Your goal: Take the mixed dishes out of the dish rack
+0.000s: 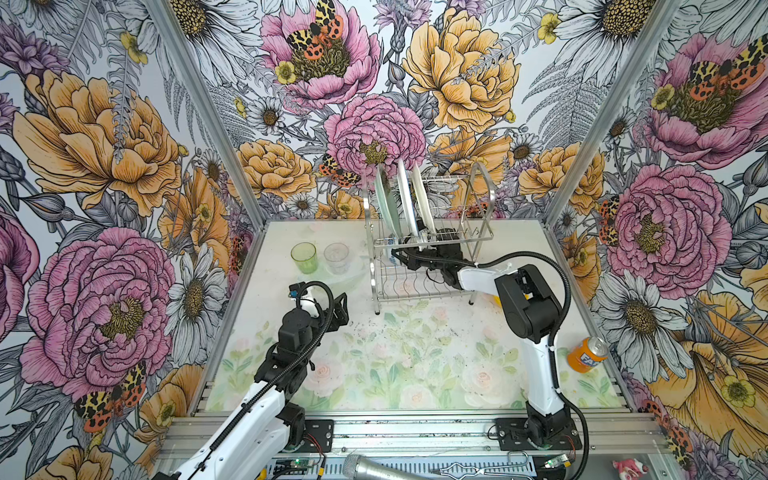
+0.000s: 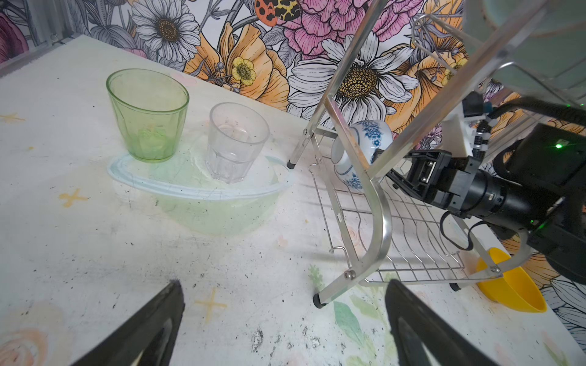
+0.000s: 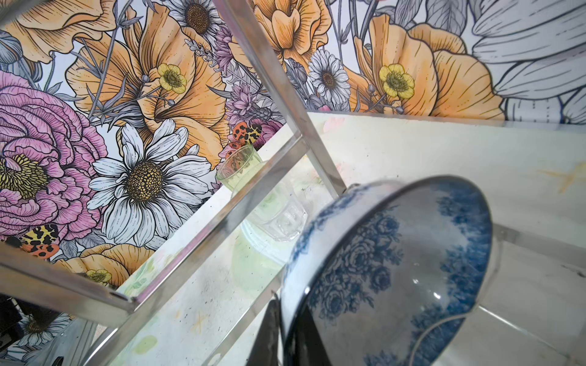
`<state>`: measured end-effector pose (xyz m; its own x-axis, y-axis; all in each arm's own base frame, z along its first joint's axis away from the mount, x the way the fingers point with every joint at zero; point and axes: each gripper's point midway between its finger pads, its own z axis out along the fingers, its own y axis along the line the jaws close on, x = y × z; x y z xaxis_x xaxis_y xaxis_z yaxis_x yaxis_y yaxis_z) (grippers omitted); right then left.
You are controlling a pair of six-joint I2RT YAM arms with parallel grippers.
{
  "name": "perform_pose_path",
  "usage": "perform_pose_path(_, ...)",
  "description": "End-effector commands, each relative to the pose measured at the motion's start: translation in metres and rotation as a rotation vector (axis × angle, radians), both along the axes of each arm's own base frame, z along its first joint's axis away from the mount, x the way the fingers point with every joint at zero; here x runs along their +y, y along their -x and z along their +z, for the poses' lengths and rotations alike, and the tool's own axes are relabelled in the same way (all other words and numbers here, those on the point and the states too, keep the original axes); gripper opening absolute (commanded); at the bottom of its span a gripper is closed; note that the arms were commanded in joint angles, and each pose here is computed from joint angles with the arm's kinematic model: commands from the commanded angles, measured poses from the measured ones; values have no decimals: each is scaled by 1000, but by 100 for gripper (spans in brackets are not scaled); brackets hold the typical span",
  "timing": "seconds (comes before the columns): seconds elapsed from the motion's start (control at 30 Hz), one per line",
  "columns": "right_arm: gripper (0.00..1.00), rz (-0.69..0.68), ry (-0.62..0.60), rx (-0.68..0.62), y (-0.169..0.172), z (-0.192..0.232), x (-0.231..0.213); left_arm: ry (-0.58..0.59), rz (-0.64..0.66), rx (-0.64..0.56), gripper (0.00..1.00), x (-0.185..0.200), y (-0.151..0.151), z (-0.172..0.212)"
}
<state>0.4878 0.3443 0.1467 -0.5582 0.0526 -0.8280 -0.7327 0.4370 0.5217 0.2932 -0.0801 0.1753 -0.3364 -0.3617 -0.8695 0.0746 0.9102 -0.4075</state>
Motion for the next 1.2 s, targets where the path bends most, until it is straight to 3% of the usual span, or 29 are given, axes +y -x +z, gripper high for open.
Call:
perform_pose_path(0.0,7,29,-12,-7,1,3,6,-13,-24,-19,99,-5,-1,4)
perform_pose_path(0.2,0,49,-32,-18,5,7,9,-13,-23,-17,99,-5,-2,4)
perform_pose_path(0.9,0,164,-139,-79,16,39,28,-16,-28,-4,99,-6,-3,1)
perform_pose_path(1.17,0,135,-103,-120,27,36,22,-14,-25,-8,99,-5,-3,3)
